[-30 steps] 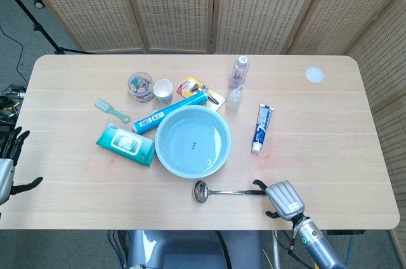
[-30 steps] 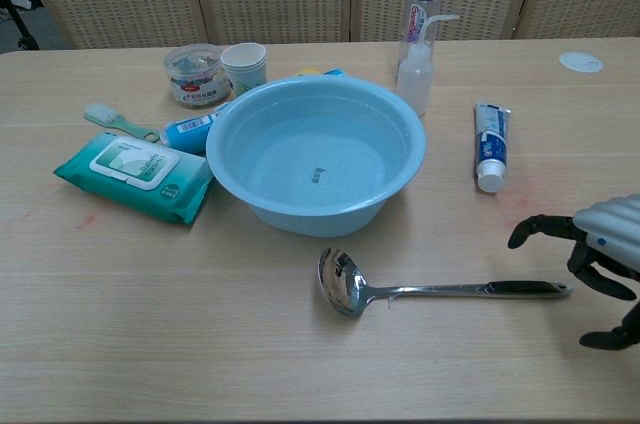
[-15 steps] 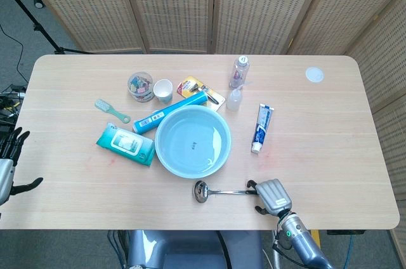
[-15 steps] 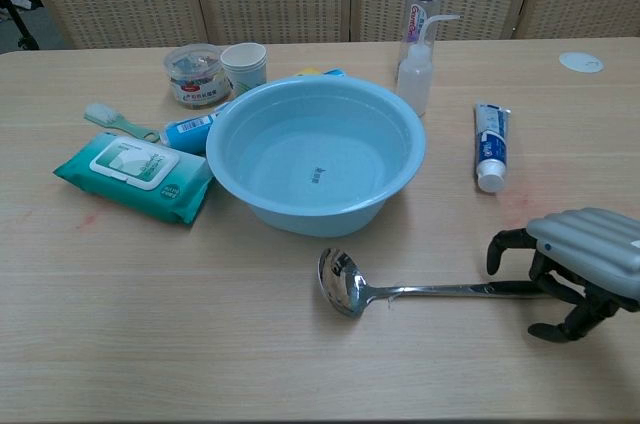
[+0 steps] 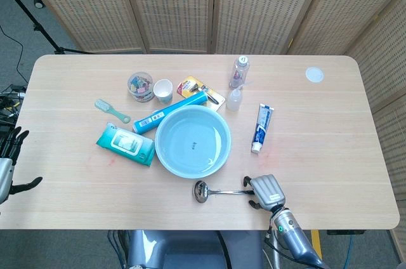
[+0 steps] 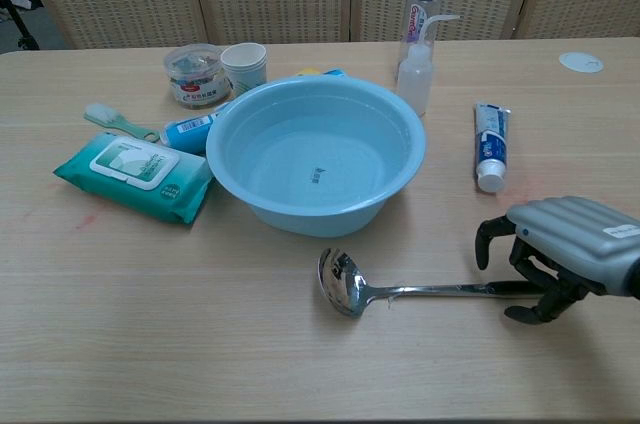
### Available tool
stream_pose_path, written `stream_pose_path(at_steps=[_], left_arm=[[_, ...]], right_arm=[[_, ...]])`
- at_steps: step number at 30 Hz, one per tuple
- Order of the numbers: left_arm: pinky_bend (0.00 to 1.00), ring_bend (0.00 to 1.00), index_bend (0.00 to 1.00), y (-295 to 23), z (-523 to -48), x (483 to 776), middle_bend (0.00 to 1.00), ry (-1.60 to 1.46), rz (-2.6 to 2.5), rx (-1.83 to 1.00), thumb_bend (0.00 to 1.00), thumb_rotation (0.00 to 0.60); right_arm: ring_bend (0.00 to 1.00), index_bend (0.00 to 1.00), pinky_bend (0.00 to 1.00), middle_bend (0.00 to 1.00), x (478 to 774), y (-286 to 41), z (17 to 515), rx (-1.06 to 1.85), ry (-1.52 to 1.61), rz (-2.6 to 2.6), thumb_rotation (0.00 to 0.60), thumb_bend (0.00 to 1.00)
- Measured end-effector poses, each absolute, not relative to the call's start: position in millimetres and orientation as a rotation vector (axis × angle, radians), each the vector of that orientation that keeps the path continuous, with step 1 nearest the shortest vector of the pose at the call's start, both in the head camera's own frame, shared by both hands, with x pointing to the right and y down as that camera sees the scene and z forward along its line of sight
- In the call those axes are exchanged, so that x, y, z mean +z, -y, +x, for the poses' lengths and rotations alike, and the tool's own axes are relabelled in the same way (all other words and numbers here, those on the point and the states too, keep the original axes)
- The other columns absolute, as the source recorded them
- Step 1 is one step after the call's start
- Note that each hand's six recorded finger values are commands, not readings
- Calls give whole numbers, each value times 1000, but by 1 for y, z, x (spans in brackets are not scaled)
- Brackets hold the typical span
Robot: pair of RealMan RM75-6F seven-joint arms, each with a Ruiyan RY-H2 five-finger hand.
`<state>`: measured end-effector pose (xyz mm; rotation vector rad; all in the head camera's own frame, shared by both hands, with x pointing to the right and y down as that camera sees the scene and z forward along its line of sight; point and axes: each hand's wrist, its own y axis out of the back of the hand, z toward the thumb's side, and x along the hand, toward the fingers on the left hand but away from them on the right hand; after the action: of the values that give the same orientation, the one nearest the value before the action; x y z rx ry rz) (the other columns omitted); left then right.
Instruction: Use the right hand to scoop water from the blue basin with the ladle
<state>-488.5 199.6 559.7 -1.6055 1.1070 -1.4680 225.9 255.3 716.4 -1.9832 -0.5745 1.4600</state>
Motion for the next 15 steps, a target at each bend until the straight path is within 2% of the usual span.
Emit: stream_pose_path(at_steps=[15], left_arm=[[25, 0, 0, -200, -488, 561, 0, -1104, -1608, -1475, 0, 600]], right_arm=[[931, 440, 1000, 870, 725, -258, 222, 1423, 573, -1950, 600, 260]])
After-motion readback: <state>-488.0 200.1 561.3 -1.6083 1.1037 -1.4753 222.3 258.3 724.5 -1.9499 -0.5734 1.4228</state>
